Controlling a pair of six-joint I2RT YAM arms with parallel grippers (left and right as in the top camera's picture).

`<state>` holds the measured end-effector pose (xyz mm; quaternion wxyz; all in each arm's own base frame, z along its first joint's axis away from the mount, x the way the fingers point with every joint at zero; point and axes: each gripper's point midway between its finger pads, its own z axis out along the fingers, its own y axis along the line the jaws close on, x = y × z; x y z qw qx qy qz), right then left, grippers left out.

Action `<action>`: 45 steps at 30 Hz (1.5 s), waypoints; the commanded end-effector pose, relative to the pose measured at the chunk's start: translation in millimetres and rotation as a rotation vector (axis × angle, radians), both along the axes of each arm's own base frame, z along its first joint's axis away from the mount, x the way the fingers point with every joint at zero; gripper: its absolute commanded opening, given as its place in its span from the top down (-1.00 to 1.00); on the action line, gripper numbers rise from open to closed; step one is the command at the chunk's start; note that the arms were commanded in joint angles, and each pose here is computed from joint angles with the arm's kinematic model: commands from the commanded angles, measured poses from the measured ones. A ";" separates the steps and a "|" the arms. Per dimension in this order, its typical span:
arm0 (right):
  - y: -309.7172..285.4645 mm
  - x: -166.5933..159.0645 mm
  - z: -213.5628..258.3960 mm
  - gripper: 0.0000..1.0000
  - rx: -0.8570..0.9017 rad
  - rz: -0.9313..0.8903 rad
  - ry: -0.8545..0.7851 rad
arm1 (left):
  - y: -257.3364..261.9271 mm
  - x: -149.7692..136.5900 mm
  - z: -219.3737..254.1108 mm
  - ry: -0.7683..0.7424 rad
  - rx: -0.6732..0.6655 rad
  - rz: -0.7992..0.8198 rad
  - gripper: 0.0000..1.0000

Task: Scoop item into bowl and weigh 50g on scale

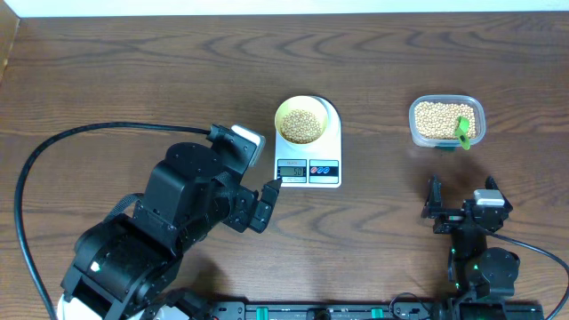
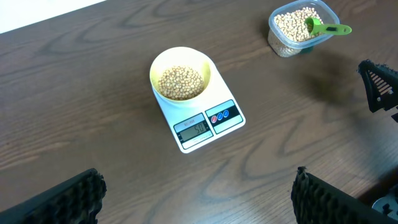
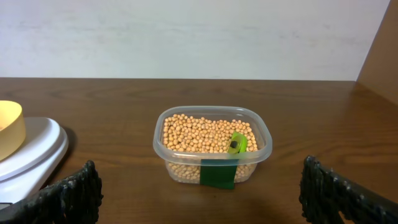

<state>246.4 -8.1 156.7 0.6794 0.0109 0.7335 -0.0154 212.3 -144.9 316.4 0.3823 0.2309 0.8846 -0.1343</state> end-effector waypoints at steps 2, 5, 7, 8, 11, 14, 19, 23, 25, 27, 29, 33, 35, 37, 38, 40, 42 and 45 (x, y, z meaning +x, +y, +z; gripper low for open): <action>0.4 -0.3 -0.2 -0.99 0.018 0.003 -0.002 | 3.3 -2.5 2.7 -0.002 0.001 0.006 -0.96; 0.3 -0.3 -0.2 -0.99 0.018 0.003 -0.002 | 10.1 0.2 13.7 -0.053 -0.019 0.030 -0.96; 0.4 -0.3 -0.2 -0.98 0.018 0.003 -0.002 | 19.7 3.7 29.2 -0.117 -0.059 0.071 -0.96; 0.4 -0.3 -0.2 -0.98 0.018 0.003 -0.002 | 27.9 5.7 39.3 -0.160 -0.084 0.103 -0.96; 0.4 -0.3 -0.2 -0.99 0.018 0.003 -0.002 | 55.8 7.6 68.3 -0.299 -0.159 0.211 -0.96; 0.4 -0.3 -0.2 -0.98 0.018 0.003 -0.002 | 80.3 -0.5 84.9 -0.403 -0.210 0.297 -0.96; 0.4 -0.3 -0.2 -0.98 0.018 0.003 -0.002 | 105.1 -21.5 79.4 -0.572 -0.269 0.373 -0.96; 0.4 -0.3 -0.2 -0.99 0.018 0.003 -0.002 | 104.5 -19.9 68.2 -0.668 -0.327 0.362 -0.96; 0.4 -0.3 -0.2 -0.99 0.018 0.003 -0.002 | 106.2 -14.6 59.6 -0.684 -0.396 0.389 -0.96; 0.4 -0.3 -0.2 -0.99 0.018 0.003 -0.002 | 106.7 -8.5 48.9 -0.684 -0.468 0.410 -0.96; 0.4 -0.3 -0.1 -0.99 0.018 0.003 -0.002 | 101.6 -3.2 35.5 -0.677 -0.511 0.387 -0.96; 0.4 -0.3 -0.1 -0.98 0.018 0.003 -0.002 | 89.2 3.5 9.3 -0.657 -0.530 0.315 -0.96; 0.4 -0.3 -0.2 -0.98 0.018 0.003 -0.002 | 88.3 7.3 -3.5 -0.645 -0.529 0.313 -0.96; 0.4 -0.3 -0.2 -0.98 0.018 0.003 -0.002 | 88.0 11.5 -17.0 -0.637 -0.528 0.315 -0.96; 0.4 -0.3 -0.2 -0.99 0.018 0.003 -0.002 | 87.9 13.6 -24.2 -0.635 -0.527 0.315 -0.96; 0.3 -0.3 -0.2 -0.99 0.018 0.003 -0.002 | 87.3 15.8 -34.3 -0.643 -0.530 0.311 -0.96; 0.4 -0.3 -0.1 -0.99 0.018 0.003 -0.002 | 85.7 15.9 -41.6 -0.663 -0.536 0.299 -0.96; 0.4 -0.3 -0.1 -0.98 0.018 0.003 -0.002 | 84.8 15.2 -52.6 -0.683 -0.543 0.289 -0.96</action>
